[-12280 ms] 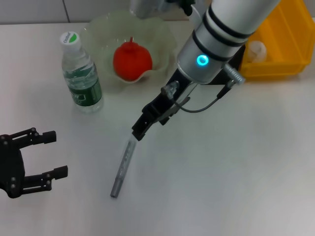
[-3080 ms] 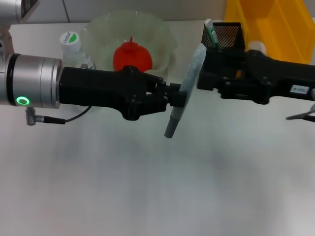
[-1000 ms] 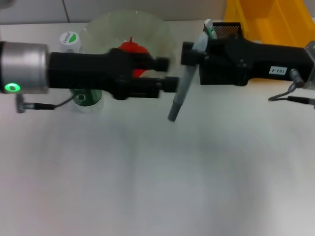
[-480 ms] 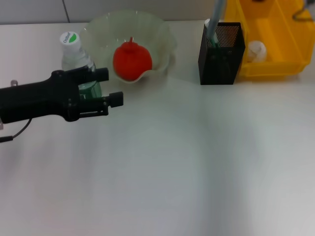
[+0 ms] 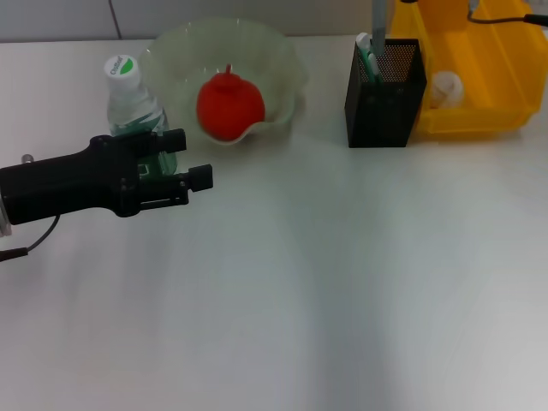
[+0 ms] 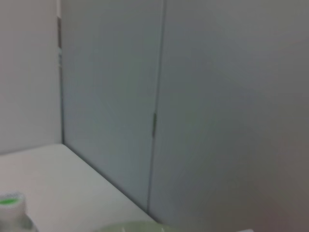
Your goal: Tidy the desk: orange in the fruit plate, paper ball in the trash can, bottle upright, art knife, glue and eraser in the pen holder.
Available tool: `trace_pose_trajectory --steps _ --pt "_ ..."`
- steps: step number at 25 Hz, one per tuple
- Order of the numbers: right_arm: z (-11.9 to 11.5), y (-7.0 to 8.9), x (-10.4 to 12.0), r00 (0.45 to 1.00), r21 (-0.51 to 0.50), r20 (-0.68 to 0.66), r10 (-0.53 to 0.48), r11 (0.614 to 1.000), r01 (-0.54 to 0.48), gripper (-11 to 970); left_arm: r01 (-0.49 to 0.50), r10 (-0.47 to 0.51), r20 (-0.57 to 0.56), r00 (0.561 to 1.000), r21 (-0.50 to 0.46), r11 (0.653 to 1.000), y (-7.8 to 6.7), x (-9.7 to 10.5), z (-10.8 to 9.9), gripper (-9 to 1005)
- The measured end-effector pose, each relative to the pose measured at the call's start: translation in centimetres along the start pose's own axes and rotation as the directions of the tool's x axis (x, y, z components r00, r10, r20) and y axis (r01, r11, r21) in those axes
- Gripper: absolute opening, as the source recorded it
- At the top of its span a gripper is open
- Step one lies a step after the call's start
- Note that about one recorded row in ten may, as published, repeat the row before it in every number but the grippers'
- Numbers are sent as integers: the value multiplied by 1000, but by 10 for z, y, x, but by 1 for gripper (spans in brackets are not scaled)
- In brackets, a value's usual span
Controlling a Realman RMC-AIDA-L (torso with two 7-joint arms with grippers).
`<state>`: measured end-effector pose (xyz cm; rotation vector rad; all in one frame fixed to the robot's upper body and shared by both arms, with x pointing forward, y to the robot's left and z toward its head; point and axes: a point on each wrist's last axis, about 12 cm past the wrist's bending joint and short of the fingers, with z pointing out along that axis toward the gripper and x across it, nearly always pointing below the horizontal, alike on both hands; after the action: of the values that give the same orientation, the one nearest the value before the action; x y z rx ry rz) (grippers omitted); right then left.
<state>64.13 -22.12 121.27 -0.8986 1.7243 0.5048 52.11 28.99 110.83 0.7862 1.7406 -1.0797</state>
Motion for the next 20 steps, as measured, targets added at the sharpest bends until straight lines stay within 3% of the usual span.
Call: trace_pose_trajectory --steps 20 --pt "7 -7 40 996 85 -54 68 994 -64 190 26 -26 -1 1000 -5 1000 1 7 3 844"
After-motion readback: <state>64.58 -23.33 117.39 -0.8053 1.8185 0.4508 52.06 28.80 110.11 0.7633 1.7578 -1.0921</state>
